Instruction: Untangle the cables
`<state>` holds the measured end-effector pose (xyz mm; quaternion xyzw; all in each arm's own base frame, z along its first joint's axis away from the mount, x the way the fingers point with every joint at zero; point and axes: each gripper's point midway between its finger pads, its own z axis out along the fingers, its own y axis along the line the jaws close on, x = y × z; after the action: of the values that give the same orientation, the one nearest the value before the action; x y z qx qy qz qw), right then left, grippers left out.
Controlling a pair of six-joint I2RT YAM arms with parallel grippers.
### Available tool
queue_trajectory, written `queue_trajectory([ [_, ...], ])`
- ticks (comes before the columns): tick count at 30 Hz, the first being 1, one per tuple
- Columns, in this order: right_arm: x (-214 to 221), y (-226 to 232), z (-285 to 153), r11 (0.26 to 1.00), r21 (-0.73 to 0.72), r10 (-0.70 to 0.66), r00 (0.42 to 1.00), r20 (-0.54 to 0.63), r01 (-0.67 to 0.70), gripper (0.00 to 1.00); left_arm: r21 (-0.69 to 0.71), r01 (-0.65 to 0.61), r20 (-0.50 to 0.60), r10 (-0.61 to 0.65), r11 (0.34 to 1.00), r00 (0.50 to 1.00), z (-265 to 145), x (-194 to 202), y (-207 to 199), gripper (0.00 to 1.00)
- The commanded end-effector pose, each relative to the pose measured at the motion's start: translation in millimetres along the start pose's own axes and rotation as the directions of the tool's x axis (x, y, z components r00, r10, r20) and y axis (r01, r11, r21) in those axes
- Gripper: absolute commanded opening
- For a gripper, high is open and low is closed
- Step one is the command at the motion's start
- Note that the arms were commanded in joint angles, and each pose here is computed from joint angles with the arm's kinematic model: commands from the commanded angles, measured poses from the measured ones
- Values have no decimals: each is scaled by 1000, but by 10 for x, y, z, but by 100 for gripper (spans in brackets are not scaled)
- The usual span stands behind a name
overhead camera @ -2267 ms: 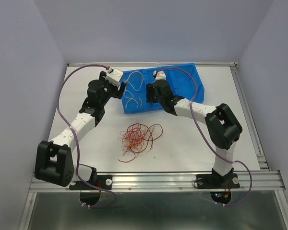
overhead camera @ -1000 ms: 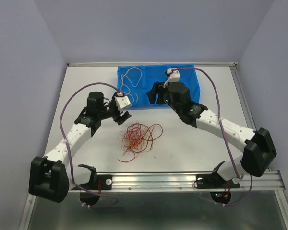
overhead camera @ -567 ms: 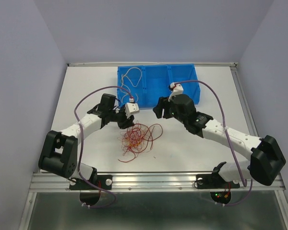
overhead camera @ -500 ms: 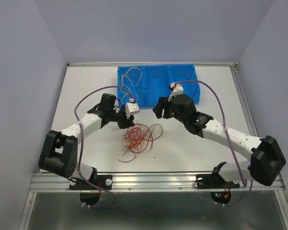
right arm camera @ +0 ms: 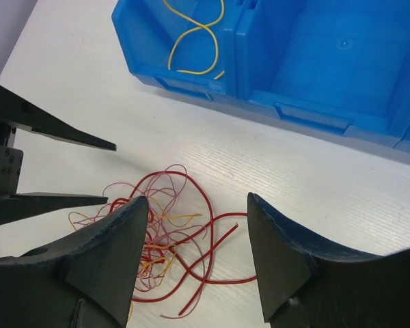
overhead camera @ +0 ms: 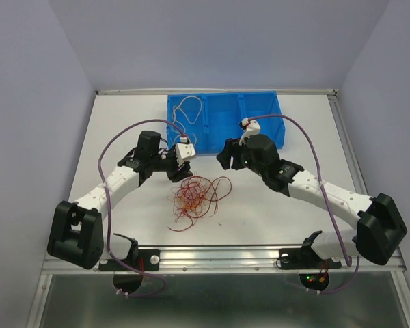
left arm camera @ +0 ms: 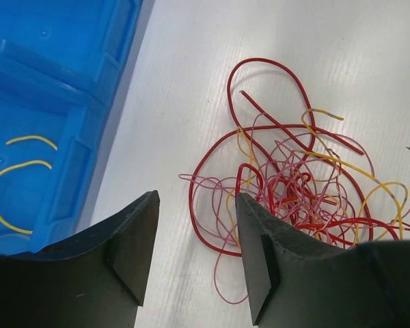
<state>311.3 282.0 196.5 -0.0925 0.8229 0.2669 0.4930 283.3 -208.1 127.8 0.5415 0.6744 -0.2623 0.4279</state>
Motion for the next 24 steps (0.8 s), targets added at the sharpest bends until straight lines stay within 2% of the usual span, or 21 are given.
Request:
queue_trajectory([
  [1, -112, 124, -50, 999, -46, 10, 999, 42, -8, 65, 50, -18, 32, 16, 999, 999, -29, -106, -86, 61],
  [15, -141, 132, -78, 999, -52, 12, 999, 50, -9, 65, 151, -4, -20, 7, 988, 1000, 121, 35, -200, 49],
  [19, -136, 124, -77, 999, -49, 12, 999, 50, -9, 65, 170, 2, -23, 2, 985, 1000, 179, 14, -202, 41],
  [21, -134, 128, -78, 999, -49, 11, 999, 50, -9, 65, 192, 4, -26, 1, 981, 1000, 221, -2, -240, 21],
  [22, -134, 120, -77, 999, -47, 11, 999, 50, -9, 65, 194, 7, -25, -2, 981, 1000, 229, -17, -243, 0],
  [24, -137, 116, -79, 999, -44, 12, 999, 52, -9, 65, 189, 7, -16, -4, 982, 1000, 221, -59, -223, 0],
])
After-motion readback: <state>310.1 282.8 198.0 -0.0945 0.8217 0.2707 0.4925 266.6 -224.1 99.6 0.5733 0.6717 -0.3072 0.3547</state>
